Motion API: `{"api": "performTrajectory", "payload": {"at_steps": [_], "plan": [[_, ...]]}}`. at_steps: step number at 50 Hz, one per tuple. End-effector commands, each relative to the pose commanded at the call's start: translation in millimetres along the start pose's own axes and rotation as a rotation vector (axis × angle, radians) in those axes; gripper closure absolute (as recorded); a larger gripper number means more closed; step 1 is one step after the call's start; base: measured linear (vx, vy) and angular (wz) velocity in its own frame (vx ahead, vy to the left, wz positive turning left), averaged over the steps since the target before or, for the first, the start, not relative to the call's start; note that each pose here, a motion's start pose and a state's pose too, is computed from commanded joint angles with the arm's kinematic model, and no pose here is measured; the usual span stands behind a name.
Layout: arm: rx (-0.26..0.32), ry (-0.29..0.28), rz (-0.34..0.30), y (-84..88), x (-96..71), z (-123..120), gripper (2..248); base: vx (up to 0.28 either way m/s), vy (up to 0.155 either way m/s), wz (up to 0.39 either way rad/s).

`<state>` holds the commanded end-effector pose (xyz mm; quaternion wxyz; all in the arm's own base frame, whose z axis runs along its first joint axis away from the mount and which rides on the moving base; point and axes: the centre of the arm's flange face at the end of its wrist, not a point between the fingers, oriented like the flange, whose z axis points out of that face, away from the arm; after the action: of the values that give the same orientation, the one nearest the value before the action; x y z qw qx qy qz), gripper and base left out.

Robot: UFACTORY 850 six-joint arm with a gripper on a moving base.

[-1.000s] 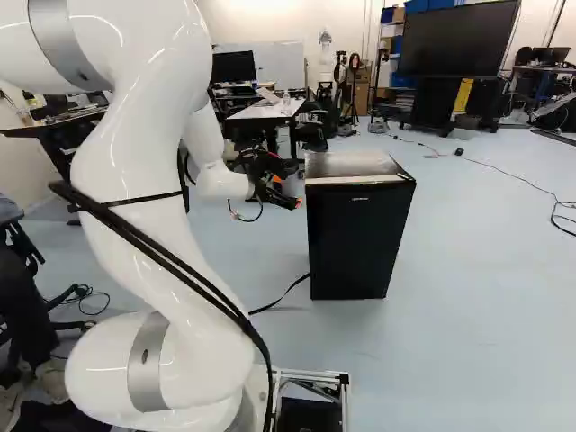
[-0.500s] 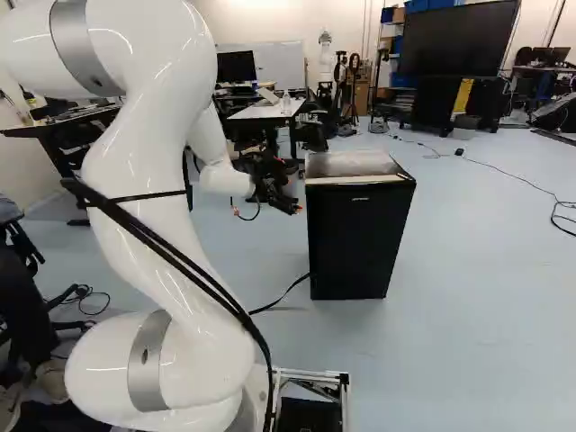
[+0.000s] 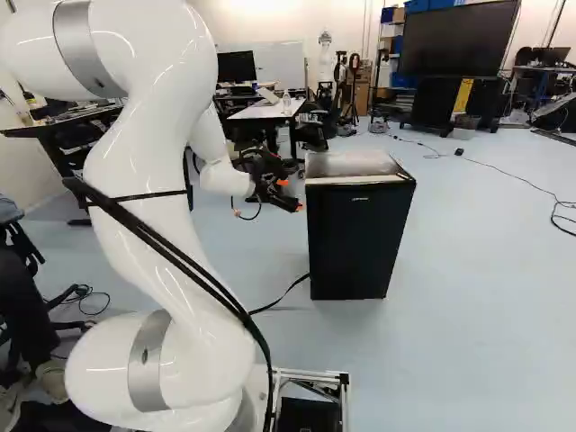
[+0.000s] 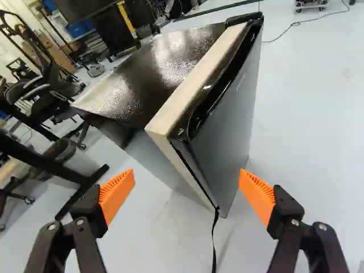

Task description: Open the fridge door

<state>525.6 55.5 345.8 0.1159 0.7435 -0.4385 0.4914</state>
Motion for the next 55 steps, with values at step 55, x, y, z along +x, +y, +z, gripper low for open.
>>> {"api": "performTrajectory", "payload": {"at_steps": [55], "plan": [[-0.017, 0.007, -0.067, 0.9, 6.6, 12, 3, 0.000, 0.000, 0.000]]}}
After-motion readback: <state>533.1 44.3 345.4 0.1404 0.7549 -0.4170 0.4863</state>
